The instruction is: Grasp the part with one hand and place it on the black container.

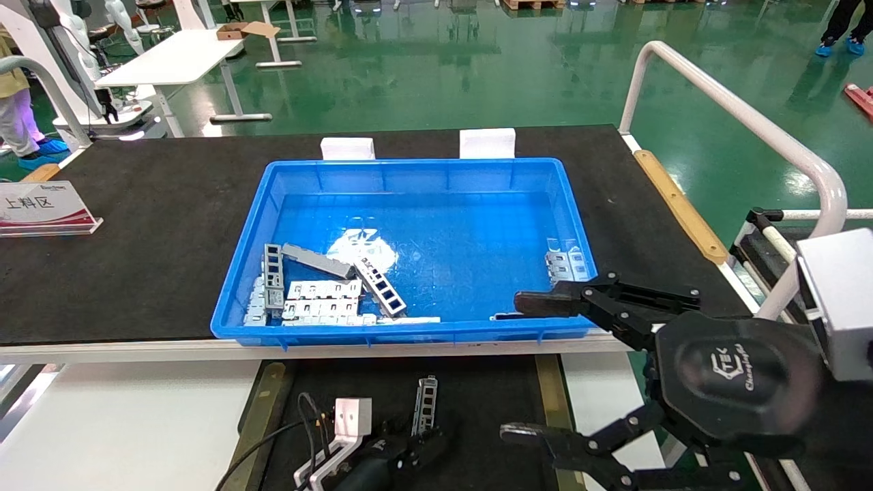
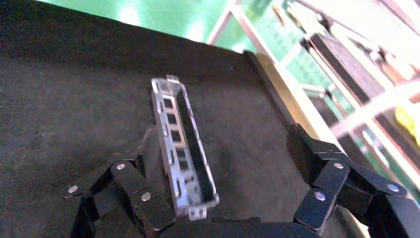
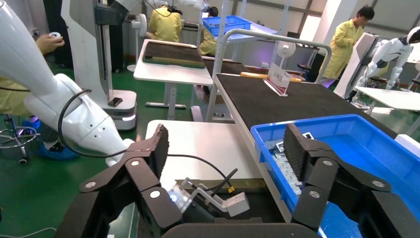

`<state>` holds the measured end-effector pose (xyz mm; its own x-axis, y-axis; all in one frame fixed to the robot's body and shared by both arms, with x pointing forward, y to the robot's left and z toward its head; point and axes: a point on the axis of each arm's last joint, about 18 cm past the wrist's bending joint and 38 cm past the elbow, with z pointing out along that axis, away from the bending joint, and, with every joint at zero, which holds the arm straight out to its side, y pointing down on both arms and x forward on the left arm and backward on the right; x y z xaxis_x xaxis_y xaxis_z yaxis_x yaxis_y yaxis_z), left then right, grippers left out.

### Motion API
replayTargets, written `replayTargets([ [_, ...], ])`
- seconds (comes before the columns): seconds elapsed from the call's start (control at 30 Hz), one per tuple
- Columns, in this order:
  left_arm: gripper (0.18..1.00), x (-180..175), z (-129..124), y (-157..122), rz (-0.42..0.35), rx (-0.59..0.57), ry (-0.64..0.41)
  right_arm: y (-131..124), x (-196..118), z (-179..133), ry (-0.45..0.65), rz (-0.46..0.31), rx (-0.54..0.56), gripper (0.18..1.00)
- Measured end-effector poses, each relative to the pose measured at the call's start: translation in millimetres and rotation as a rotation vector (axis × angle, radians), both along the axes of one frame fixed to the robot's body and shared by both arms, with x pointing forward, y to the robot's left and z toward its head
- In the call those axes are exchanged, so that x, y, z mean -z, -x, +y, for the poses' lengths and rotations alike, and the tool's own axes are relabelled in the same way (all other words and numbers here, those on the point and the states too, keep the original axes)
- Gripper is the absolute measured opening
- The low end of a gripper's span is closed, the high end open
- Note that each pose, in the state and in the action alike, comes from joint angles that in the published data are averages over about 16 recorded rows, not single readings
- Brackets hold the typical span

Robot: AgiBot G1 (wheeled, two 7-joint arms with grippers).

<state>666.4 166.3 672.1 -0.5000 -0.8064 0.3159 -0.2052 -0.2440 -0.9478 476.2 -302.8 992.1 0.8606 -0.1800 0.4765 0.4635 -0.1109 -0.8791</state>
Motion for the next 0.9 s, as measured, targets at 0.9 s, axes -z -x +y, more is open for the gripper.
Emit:
replayTargets([
  [0.9, 1.001, -49.5, 64.5, 53.1, -0.12, 0.442, -0.198, 0.0, 0.0, 0.0, 0.0, 0.0, 0.0, 1.0],
])
